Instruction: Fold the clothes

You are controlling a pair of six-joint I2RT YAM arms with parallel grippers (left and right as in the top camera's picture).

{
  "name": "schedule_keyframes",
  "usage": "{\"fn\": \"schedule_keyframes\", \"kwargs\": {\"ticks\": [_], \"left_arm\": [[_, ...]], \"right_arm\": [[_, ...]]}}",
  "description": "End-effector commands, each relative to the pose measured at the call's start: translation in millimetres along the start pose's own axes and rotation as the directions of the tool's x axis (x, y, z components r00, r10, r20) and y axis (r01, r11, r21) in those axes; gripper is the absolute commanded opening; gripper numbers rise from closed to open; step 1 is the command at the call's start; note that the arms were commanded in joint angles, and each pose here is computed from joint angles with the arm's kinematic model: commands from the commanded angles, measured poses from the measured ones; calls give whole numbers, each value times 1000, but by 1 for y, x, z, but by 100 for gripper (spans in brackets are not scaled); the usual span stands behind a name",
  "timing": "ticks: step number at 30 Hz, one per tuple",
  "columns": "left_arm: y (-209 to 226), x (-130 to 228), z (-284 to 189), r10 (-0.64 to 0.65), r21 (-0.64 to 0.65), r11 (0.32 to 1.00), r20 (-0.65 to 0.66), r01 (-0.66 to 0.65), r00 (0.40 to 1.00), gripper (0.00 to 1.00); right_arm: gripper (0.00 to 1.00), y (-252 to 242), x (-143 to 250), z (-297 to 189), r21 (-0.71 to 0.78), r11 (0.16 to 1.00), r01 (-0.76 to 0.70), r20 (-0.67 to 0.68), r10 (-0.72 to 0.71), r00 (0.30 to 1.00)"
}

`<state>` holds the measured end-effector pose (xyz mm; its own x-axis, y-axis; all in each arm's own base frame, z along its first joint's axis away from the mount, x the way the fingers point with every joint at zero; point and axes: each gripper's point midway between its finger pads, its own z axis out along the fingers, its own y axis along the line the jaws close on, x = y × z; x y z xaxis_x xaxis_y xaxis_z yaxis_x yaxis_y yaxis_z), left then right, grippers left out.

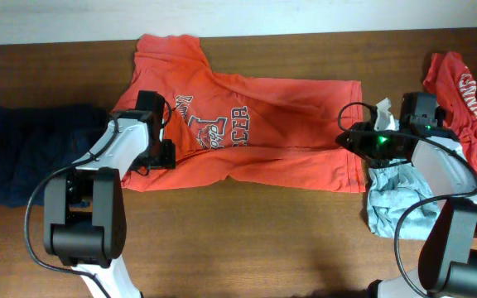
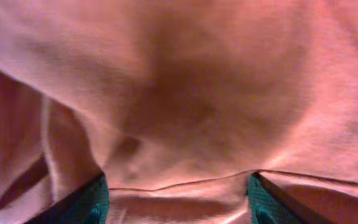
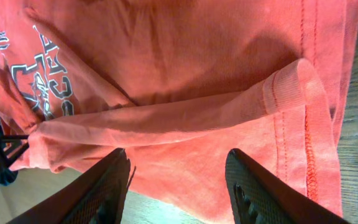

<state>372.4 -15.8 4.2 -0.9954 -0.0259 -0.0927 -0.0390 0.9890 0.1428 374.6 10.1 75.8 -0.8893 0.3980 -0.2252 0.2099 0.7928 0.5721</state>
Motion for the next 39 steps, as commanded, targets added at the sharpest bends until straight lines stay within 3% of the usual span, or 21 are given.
{"fn": "schedule_keyframes", "kwargs": {"ticks": [1, 4, 5, 8, 9, 15, 19, 22, 25, 30, 32, 35, 39], "left_arm": [[21, 0, 2, -33, -113, 993, 16, 35, 999, 72], [21, 0, 2, -34, -113, 993, 15, 35, 999, 72], [21, 0, 2, -34, -114, 993, 16, 35, 999, 72], [21, 0, 2, -34, -113, 993, 15, 35, 999, 72], [21, 1, 2, -33, -114, 993, 13, 35, 999, 72], [21, 1, 2, -33, -113, 993, 12, 34, 999, 72], [21, 1, 2, -33, -114, 993, 11, 34, 999, 72], [21, 1, 2, -33, -114, 993, 11, 34, 999, 72], [21, 1, 2, -33, -114, 993, 11, 34, 999, 73], [21, -1, 2, -34, -112, 993, 21, 36, 999, 72], [20, -6, -1, -37, -106, 994, 35, 40, 999, 65], [14, -23, -16, -46, -62, 997, 82, 51, 996, 63], [11, -43, -48, -58, -15, 998, 155, 61, 986, 64]], "right_arm": [[54, 15, 3, -1, -27, 999, 45, -14, -45, 999], [49, 5, 20, 12, 67, 997, 33, -78, -27, 997], [42, 1, 18, 16, 104, 994, 25, -69, -17, 997], [6, -1, 19, 33, 144, 989, -38, -68, 48, 997], [4, -1, 24, 44, 147, 989, -35, -90, 49, 995], [4, 6, 37, 81, 132, 990, 49, -151, -29, 988], [4, 16, 5, 88, 94, 990, 108, -28, -106, 994], [4, 6, -23, 83, 148, 988, 45, 93, -60, 994], [4, 27, -31, 75, 4, 998, 56, 89, -56, 995], [4, 80, -8, 55, -277, 955, 105, -12, -113, 994], [4, 92, 8, 52, -318, 939, 135, -51, -159, 986], [4, 103, 37, 61, -310, 919, 245, -105, -289, 952], [4, 86, 55, 79, -112, 936, 334, -159, -349, 924]]}}
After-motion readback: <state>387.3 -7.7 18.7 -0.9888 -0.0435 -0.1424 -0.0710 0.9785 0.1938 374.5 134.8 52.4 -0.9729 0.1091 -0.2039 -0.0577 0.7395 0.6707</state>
